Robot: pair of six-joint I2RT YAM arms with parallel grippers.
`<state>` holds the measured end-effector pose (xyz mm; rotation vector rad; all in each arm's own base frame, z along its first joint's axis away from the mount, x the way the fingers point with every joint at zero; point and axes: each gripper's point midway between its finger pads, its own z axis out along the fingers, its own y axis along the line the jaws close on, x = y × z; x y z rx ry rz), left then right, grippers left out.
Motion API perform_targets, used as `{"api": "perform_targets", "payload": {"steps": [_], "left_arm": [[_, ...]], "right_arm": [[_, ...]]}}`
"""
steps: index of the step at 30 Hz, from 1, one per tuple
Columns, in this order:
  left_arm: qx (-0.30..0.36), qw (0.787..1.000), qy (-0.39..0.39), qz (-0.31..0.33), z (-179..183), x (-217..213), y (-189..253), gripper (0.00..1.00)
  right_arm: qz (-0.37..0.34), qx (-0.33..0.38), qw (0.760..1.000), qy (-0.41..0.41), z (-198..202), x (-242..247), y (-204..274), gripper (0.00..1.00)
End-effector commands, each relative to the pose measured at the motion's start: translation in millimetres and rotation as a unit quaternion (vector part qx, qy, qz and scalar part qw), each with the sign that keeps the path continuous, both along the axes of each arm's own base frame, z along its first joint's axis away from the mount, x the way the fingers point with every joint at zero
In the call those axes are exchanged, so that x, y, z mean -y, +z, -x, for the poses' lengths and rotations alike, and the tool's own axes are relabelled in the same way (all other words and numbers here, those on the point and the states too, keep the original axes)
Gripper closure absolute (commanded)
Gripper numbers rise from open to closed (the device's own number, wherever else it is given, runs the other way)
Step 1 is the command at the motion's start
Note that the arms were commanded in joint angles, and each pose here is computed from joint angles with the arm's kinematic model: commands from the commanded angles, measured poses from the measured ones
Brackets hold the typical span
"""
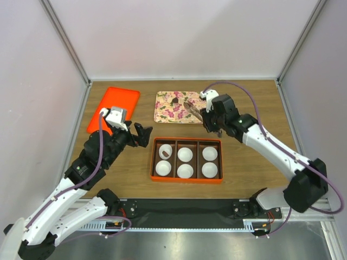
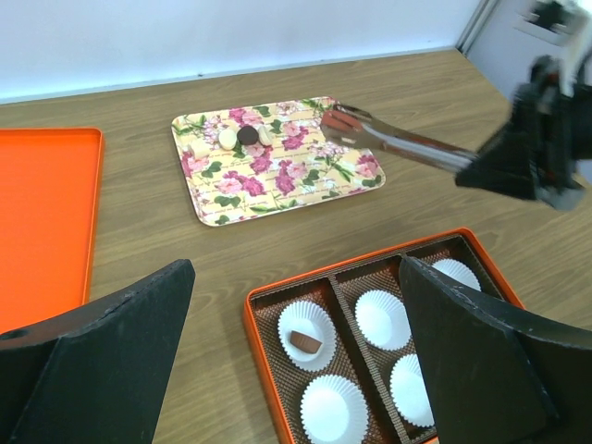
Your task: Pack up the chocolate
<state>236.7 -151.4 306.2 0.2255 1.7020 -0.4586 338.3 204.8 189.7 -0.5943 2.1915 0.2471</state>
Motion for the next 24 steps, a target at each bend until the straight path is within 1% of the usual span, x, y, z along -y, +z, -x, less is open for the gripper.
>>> {"api": "perform_targets", "payload": {"steps": [1,8,9,10,15,16,18,20,24], "left_arm": [[0.012,1.0,0.007,0.012,-2.2,-0.5,8.9,0.0],[0.01,1.0,0.002,0.017,-1.0,1.5,8.9,0.0],[0.011,1.0,0.003,0.017,-1.3,1.2,9.3,0.0],[0.01,1.0,0.001,0.018,-1.2,2.0,8.9,0.0],[0.007,1.0,-0.005,0.022,-0.4,4.8,8.6,0.0],[0.007,1.0,-0.005,0.024,-0.3,4.9,8.6,0.0],[0.008,1.0,-0.006,0.027,0.9,4.9,10.2,0.0],[0.007,1.0,-0.005,0.027,1.1,4.6,9.5,0.0],[0.009,1.0,-0.002,0.03,1.7,2.6,10.8,0.0]], "right_arm": [[-0.015,-0.002,0.999,0.031,40.9,-11.0,16.4,0.75],[-0.042,-0.044,0.995,0.078,119.8,-23.6,18.7,0.74],[-0.036,-0.054,0.995,0.081,129.8,-20.2,13.9,0.74],[-0.044,-0.051,0.994,0.083,140.2,-20.5,19.3,0.74],[-0.042,-0.073,0.992,0.094,170.1,-13.1,9.8,0.74],[-0.041,-0.068,0.993,0.092,172.6,-12.3,11.6,0.74],[-0.044,-0.079,0.99,0.109,182.4,-20.6,9.3,0.74],[-0.034,-0.087,0.991,0.097,182.8,-20.5,4.6,0.74],[-0.018,-0.124,0.991,0.045,184.6,-16.9,-9.7,0.74]]}}
